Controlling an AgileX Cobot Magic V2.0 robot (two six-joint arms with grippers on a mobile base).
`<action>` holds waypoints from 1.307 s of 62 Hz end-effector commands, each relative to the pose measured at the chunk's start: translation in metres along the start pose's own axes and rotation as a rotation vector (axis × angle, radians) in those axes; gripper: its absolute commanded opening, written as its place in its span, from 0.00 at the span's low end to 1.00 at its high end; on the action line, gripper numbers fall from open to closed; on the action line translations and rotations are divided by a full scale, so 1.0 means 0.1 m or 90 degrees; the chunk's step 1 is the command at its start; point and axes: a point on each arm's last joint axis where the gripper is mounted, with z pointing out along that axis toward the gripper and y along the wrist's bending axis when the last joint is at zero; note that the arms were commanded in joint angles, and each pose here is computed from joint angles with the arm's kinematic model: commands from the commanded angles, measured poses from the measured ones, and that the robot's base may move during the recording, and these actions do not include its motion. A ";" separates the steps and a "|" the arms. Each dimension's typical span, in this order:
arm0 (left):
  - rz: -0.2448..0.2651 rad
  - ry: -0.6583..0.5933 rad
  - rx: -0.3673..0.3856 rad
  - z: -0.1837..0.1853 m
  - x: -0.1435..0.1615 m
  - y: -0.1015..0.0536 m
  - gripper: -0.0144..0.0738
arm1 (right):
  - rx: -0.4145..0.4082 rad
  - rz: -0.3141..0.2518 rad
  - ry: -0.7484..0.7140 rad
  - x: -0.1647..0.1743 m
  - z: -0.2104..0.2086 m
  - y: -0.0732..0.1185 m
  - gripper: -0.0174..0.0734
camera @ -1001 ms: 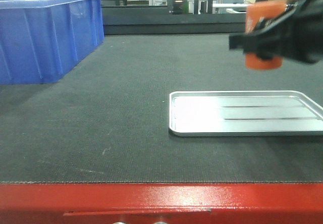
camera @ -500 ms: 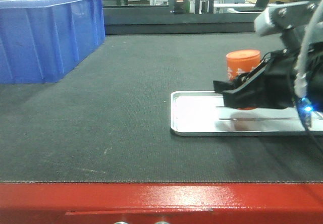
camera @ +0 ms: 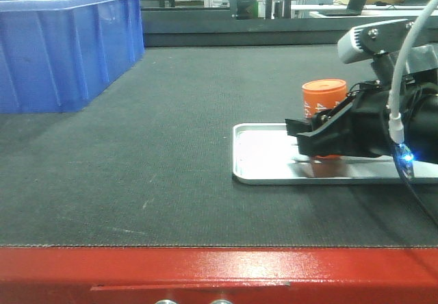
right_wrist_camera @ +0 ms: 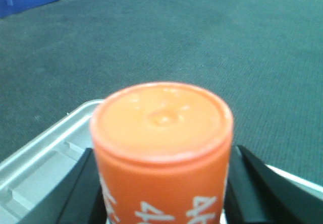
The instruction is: Grab orange capacitor from left shelf to right conveyor
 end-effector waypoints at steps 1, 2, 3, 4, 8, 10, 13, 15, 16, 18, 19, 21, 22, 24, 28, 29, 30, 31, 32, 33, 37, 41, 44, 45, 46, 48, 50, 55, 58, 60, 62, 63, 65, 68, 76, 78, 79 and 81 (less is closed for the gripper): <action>-0.002 -0.063 0.000 -0.01 -0.10 0.00 0.02 | -0.006 0.012 -0.099 -0.24 0.00 -0.01 0.88; -0.002 -0.063 0.000 -0.01 -0.10 0.00 0.02 | -0.006 0.015 -0.099 -0.24 0.00 -0.01 0.88; -0.002 -0.063 0.000 -0.01 -0.10 0.00 0.02 | -0.006 0.017 -0.099 -0.24 0.00 -0.01 0.87; -0.002 -0.063 0.000 -0.01 -0.10 0.00 0.02 | -0.007 0.021 -0.099 -0.24 0.00 -0.01 0.87; -0.002 -0.063 0.000 -0.01 -0.10 0.00 0.02 | -0.007 0.027 -0.095 -0.25 0.00 -0.01 0.87; -0.002 -0.063 0.000 -0.01 -0.10 0.00 0.02 | -0.006 0.028 -0.092 -0.26 -0.01 -0.01 0.87; -0.002 -0.063 0.000 -0.01 -0.10 0.00 0.02 | -0.006 0.031 -0.093 -0.28 -0.03 0.00 0.87; -0.002 -0.063 0.000 -0.01 -0.10 0.00 0.02 | -0.006 0.031 -0.099 -0.31 -0.06 0.00 0.87; -0.002 -0.063 0.000 -0.01 -0.10 0.00 0.02 | -0.007 0.031 -0.101 -0.32 -0.07 0.00 0.87; -0.002 -0.063 0.000 -0.01 -0.10 0.00 0.02 | -0.007 0.030 -0.107 -0.35 -0.10 0.00 0.87; -0.002 -0.063 0.000 -0.01 -0.10 0.00 0.02 | -0.007 0.030 -0.112 -0.37 -0.12 0.01 0.87; -0.002 -0.063 0.000 -0.01 -0.10 0.00 0.02 | -0.007 0.030 -0.115 -0.40 -0.15 0.01 0.87; -0.002 -0.063 0.000 -0.01 -0.10 0.00 0.02 | -0.007 0.031 -0.116 -0.41 -0.17 0.01 0.87; -0.002 -0.063 0.000 -0.01 -0.10 0.00 0.02 | -0.007 0.033 -0.119 -0.44 -0.21 0.02 0.87; -0.002 -0.063 0.000 -0.01 -0.10 0.00 0.02 | -0.005 0.038 -0.116 -0.52 -0.29 0.02 0.87; -0.002 -0.063 0.000 -0.01 -0.10 0.00 0.02 | -0.004 0.038 -0.114 -0.53 -0.31 0.03 0.87; -0.002 -0.063 0.000 -0.01 -0.10 0.00 0.02 | -0.003 0.037 -0.112 -0.56 -0.34 0.03 0.87; -0.002 -0.063 0.000 -0.01 -0.10 0.00 0.02 | -0.001 0.036 -0.104 -0.57 -0.35 0.03 0.87; -0.002 -0.063 0.000 -0.01 -0.10 0.00 0.02 | -0.001 0.035 -0.107 -0.60 -0.37 0.03 0.87; -0.002 -0.063 0.000 -0.01 -0.10 0.00 0.02 | 0.000 0.033 -0.103 -0.63 -0.40 0.03 0.87; -0.002 -0.063 0.000 -0.01 -0.10 0.00 0.02 | 0.004 0.030 -0.084 -0.73 -0.49 0.04 0.87; -0.002 -0.063 0.000 -0.01 -0.10 0.00 0.02 | 0.010 0.023 -0.095 -0.90 -0.64 0.05 0.87; -0.002 -0.063 0.000 -0.01 -0.10 0.00 0.02 | 0.016 0.018 -0.096 -1.01 -0.75 0.06 0.87; -0.002 -0.063 0.000 -0.01 -0.10 0.00 0.02 | 0.018 0.016 -0.102 -1.06 -0.79 0.06 0.87; -0.002 -0.063 0.000 -0.01 -0.10 0.00 0.02 | 0.019 0.015 -0.104 -1.10 -0.82 0.06 0.87; -0.002 -0.063 0.000 -0.01 -0.10 0.00 0.02 | 0.023 0.012 -0.109 -1.18 -0.90 0.06 0.87; -0.002 -0.063 0.000 -0.01 -0.10 0.00 0.02 | 0.028 0.008 -0.119 -1.28 -0.99 0.07 0.87; -0.002 -0.063 0.000 -0.01 -0.10 0.00 0.02 | 0.042 0.004 -0.104 -1.42 -1.18 0.07 0.83; -0.002 -0.063 0.000 -0.01 -0.10 0.00 0.02 | 0.051 0.002 -0.102 -1.51 -1.31 0.08 0.77; -0.002 -0.063 0.000 -0.01 -0.10 0.00 0.02 | 0.056 0.001 -0.097 -1.55 -1.39 0.08 0.73; -0.002 -0.063 0.000 -0.01 -0.10 0.00 0.02 | 0.061 0.002 -0.086 -1.56 -1.46 0.08 0.68; -0.002 -0.063 0.000 -0.01 -0.10 0.00 0.02 | 0.064 0.001 -0.084 -1.58 -1.50 0.08 0.65; -0.002 -0.063 0.000 -0.01 -0.10 0.00 0.02 | 0.069 0.001 -0.081 -1.61 -1.58 0.09 0.59; -0.002 -0.063 0.000 -0.01 -0.10 0.00 0.02 | 0.073 0.001 -0.086 -1.65 -1.69 0.09 0.51; -0.002 -0.063 0.000 -0.01 -0.10 0.00 0.02 | 0.081 -0.001 -0.123 -1.73 -2.00 0.12 0.29; -0.002 -0.063 0.000 -0.01 -0.10 0.00 0.02 | 0.082 -0.002 -0.134 -1.74 -2.07 0.13 0.24; -0.002 -0.063 0.000 -0.01 -0.10 0.00 0.02 | 0.082 -0.002 -0.138 -1.74 -2.09 0.13 0.22; -0.002 -0.063 0.000 -0.01 -0.10 0.00 0.02 | 0.083 -0.002 -0.150 -1.76 -2.15 0.14 0.23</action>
